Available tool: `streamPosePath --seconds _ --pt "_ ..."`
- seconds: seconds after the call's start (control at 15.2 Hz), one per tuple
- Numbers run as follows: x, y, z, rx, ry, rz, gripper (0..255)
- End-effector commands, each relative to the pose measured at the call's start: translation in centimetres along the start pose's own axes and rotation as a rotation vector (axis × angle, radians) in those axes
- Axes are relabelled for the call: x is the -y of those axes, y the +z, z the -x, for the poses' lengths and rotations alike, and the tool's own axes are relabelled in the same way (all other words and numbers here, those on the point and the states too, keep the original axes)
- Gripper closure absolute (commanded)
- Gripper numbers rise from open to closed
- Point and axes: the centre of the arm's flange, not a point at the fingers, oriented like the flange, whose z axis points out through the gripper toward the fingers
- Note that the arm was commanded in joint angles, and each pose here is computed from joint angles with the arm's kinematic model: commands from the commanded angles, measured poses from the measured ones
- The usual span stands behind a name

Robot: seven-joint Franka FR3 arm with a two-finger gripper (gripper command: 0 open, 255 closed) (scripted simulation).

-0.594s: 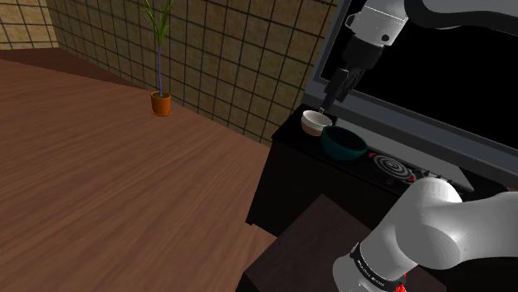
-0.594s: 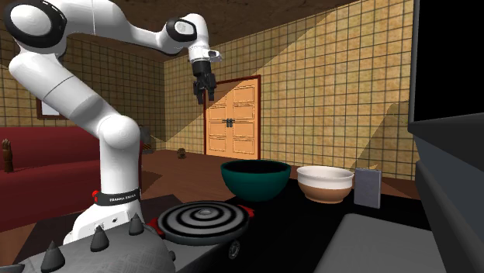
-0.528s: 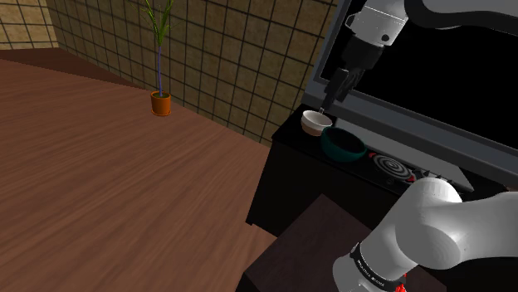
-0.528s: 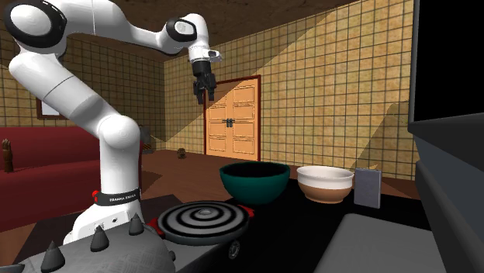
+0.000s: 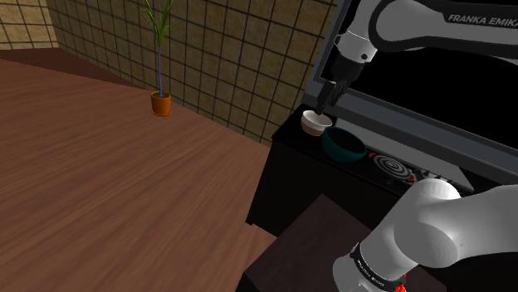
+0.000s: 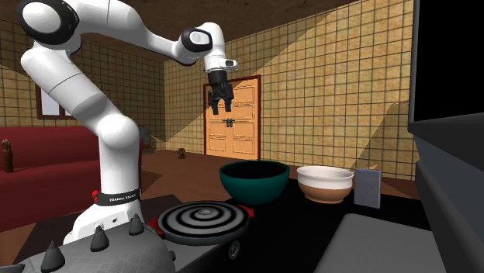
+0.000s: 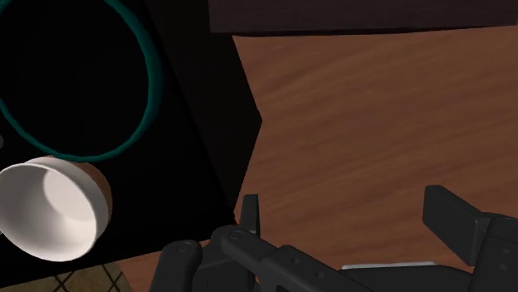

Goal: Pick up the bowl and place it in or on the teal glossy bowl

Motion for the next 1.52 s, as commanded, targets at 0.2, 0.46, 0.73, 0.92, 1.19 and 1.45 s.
streamPosePath --seconds 0.2,0.46,0.73,0.92,1.19,1.45 --pt "-5.0 4.0 -2.0 0.007 -0.002 0.013 0" --pt "-8.8 7.1 -3.7 0.013 -0.004 0.022 0" --pt "-12.7 10.1 -5.4 0.019 -0.005 0.032 0" --pt "-15.6 12.4 -6.6 0.023 -0.006 0.039 0" --pt "-19.5 15.4 -8.3 0.029 -0.007 0.048 0" --pt "-23.4 18.4 -9.9 0.035 -0.008 0.058 0"
